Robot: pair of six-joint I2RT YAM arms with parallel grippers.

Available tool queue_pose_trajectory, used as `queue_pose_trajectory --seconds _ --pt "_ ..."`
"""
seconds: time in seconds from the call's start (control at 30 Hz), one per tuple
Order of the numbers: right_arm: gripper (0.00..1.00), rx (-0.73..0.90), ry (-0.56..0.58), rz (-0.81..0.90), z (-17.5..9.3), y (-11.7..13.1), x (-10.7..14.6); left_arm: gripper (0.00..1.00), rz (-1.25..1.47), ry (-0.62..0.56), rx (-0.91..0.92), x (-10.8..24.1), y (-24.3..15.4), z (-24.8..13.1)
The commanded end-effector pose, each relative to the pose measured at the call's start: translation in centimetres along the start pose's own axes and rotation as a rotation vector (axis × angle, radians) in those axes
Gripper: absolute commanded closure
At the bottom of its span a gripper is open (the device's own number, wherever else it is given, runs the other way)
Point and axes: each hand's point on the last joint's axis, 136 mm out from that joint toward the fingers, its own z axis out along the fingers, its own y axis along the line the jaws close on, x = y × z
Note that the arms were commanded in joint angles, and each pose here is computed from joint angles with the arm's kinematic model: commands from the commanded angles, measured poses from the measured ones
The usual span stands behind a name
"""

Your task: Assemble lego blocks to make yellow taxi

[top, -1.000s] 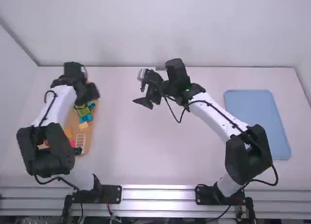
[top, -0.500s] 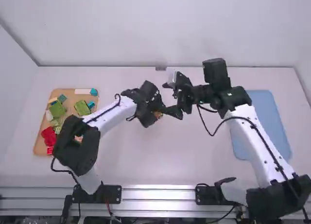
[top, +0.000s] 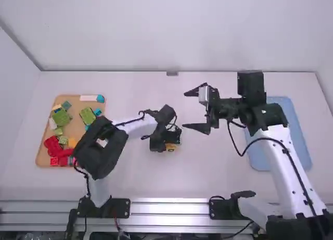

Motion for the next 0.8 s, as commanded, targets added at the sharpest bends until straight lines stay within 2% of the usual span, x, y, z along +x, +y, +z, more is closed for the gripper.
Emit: queue_pose_trajectory --seconds 0.0,0.07,0.1,0.27,0.47,0.6,0.63,0.73,0.77 --pt "0.02 -0.01 -0.033 0.097 0.5 -0.6 0.3 0.44 0.036 0.008 -0.006 0.5 -0.2 0.7" --pt "0.02 0.007 -0.041 0.117 0.7 -1.4 0.6 0.33 0.01 0.012 -0.039 0.6 0.4 0.9" --pt "0.02 0.012 -0.046 0.126 0.8 -1.7 0.7 0.01 -0.017 0.018 -0.061 0.7 0.8 0.9" --pt "0.02 0.042 -0.083 0.165 1.5 -3.8 0.5 0.01 -0.238 0.012 -0.182 0.3 3.7 -1.9" --pt "0.02 0.092 -0.088 0.193 5.0 -6.1 0.3 0.01 -0.426 -0.169 -0.245 0.9 7.3 -8.5" --pt "0.02 0.065 -0.11 0.168 7.2 -6.2 0.3 0.01 -0.673 -0.299 -0.269 5.1 9.6 -12.7" --pt "0.02 0.056 -0.115 0.176 7.6 -6.2 0.4 0.01 -0.798 -0.328 -0.286 7.1 10.2 -14.0" --pt "0.02 0.034 -0.126 0.177 8.9 -6.2 0.6 0.01 -1.116 -0.38 -0.319 12.3 10.6 -16.9" --pt "0.02 0.031 -0.127 0.175 9.0 -6.1 0.7 0.02 -1.15 -0.383 -0.321 12.8 10.5 -17.2"
